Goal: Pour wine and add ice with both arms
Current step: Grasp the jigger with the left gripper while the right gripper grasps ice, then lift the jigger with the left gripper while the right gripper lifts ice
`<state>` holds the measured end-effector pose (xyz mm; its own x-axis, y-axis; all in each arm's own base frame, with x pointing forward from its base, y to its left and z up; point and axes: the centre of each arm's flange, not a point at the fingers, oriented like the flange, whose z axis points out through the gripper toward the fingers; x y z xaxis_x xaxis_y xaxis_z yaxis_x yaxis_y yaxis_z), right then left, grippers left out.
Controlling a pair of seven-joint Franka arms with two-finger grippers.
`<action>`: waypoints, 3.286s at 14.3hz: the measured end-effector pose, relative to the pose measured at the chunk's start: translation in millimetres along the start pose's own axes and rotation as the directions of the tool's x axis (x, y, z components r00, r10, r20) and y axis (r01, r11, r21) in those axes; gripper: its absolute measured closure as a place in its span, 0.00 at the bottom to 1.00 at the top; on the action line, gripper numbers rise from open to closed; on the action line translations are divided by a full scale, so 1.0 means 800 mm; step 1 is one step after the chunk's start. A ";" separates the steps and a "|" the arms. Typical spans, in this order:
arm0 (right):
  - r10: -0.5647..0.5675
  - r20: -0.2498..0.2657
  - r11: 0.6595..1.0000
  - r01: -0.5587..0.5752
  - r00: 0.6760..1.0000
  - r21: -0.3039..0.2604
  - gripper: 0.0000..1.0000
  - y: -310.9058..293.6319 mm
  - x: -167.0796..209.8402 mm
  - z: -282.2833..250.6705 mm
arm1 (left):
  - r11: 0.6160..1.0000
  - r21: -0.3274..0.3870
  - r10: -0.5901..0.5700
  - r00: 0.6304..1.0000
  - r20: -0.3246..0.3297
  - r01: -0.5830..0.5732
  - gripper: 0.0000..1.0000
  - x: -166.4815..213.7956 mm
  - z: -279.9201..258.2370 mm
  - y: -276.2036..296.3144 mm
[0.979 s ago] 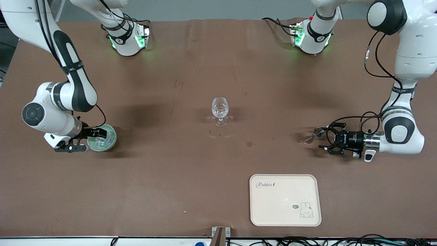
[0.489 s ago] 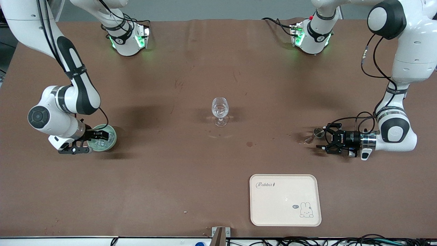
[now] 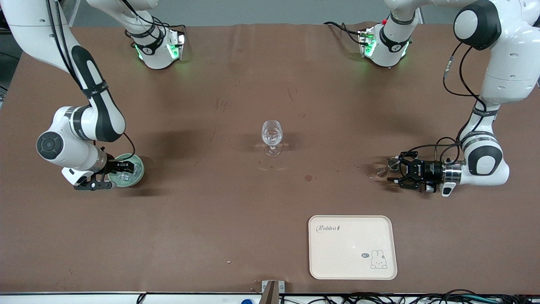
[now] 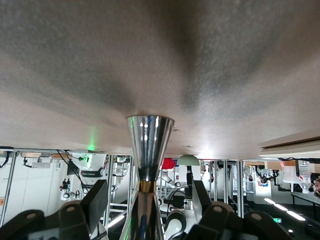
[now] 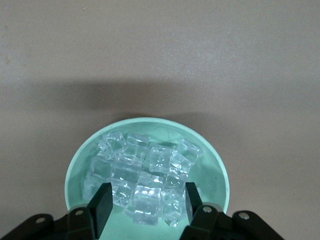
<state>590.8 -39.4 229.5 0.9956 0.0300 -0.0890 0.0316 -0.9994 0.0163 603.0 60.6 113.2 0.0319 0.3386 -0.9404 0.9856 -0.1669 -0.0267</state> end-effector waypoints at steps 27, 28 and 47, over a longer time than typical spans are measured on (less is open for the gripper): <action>0.009 0.043 1.000 -0.009 0.999 0.004 0.75 -0.012 0.001 -0.060 | 0.999 -0.008 0.035 0.999 0.038 -0.035 0.58 0.021 0.014 -0.008; 0.009 0.034 1.000 -0.009 0.999 0.004 0.75 -0.012 0.001 -0.072 | 0.999 -0.010 0.035 0.999 0.039 -0.035 0.61 0.021 0.014 -0.008; 0.015 0.019 1.000 -0.016 1.000 0.004 0.75 -0.028 -0.042 -0.437 | 0.998 0.047 0.043 0.996 0.082 -0.047 0.79 -0.081 0.036 0.034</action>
<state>587.6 -11.2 580.6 0.9940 0.0142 -0.1080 0.0158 -0.9998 0.0136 623.0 7.5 164.0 0.0608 0.2538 -0.9653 0.9741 -0.2260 0.0019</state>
